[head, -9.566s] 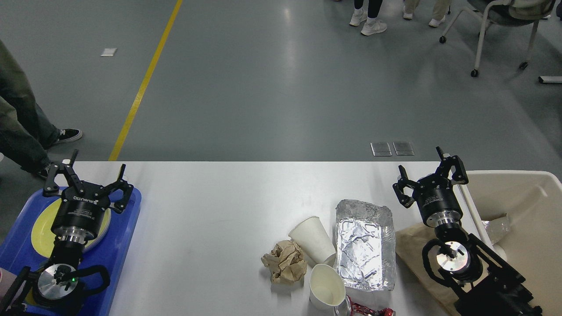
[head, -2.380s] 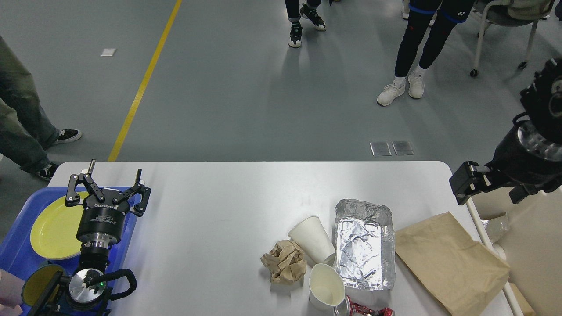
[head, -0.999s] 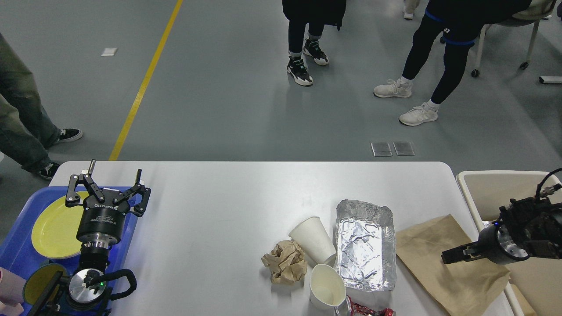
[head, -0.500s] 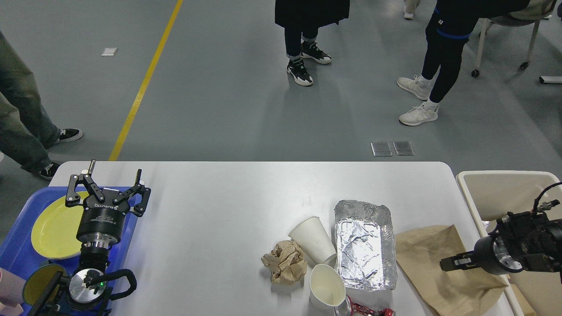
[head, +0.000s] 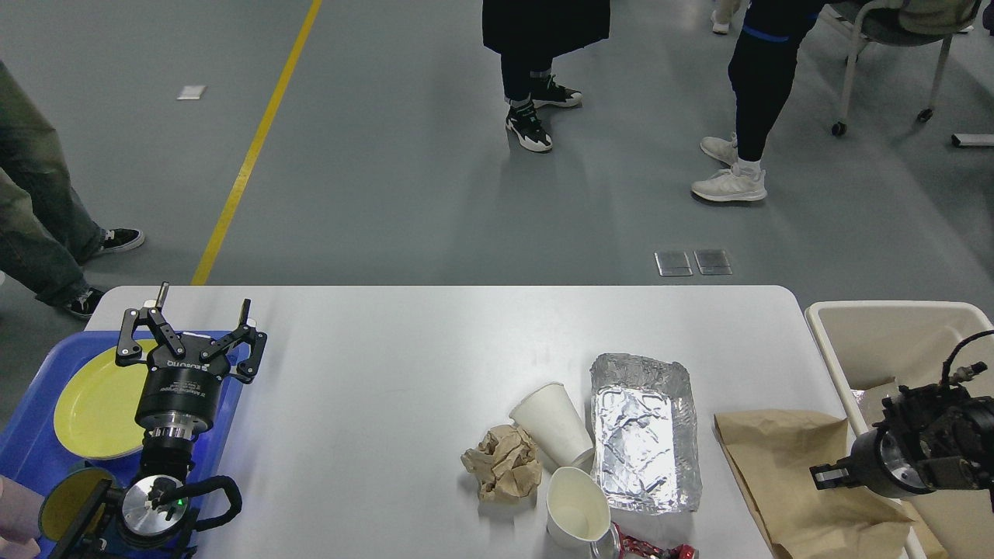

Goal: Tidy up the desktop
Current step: 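Grasp the brown paper bag with the right gripper, then lift the paper bag and drop it into the white bin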

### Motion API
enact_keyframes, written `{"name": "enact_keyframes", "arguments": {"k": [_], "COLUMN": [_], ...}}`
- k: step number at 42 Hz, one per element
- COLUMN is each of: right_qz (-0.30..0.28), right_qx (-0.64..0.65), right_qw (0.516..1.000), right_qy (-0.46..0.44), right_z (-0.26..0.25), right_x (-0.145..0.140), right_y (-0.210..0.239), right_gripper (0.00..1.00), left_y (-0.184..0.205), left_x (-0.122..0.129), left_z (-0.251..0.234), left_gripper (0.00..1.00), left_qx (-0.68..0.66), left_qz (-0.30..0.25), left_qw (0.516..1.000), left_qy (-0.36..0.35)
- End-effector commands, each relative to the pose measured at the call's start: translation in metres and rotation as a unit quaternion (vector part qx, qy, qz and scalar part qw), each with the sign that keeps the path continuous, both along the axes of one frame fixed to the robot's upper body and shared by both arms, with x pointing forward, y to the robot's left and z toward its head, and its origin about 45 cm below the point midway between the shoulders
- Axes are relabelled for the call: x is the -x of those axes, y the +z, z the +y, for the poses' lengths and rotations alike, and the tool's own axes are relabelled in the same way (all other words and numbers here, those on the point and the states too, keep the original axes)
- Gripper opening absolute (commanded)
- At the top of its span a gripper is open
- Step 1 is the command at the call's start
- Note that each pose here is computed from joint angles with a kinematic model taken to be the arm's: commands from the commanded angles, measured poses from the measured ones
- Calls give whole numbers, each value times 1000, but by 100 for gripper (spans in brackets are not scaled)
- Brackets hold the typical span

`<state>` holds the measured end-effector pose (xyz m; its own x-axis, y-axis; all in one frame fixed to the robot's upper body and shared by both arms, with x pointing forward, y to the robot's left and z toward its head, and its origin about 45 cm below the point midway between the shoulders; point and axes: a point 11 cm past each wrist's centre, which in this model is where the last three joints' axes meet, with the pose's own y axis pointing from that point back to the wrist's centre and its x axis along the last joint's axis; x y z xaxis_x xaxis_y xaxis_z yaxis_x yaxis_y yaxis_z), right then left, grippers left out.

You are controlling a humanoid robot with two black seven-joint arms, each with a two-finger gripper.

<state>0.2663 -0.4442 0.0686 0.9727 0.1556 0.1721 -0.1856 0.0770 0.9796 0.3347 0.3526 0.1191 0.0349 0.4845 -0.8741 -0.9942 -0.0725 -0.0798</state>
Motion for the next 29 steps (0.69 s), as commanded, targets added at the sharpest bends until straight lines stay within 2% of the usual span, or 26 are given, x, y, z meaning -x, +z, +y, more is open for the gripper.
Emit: {"name": "enact_keyframes", "arguments": {"k": [1, 11, 22, 29], "right_qz": [6, -5, 0, 17], "right_qx": [16, -4, -45, -71], "right_qw": [1000, 998, 991, 984], "right_qy": [-9, -59, -125, -163], "right_z": [-1, 1, 7, 6], "right_x": [5, 4, -13, -31], "right_y": [-1, 18, 83, 143], "right_gripper": [0, 0, 0, 0], "left_y": [0, 0, 0, 0], "left_x": [0, 0, 0, 0], "left_z": [0, 0, 0, 0], "left_gripper": [96, 96, 96, 96], "left_qx": [0, 0, 0, 0], "left_qz": [0, 0, 0, 0], "left_qw": [1000, 1000, 1000, 1000], "left_qy": [0, 0, 0, 0]}}
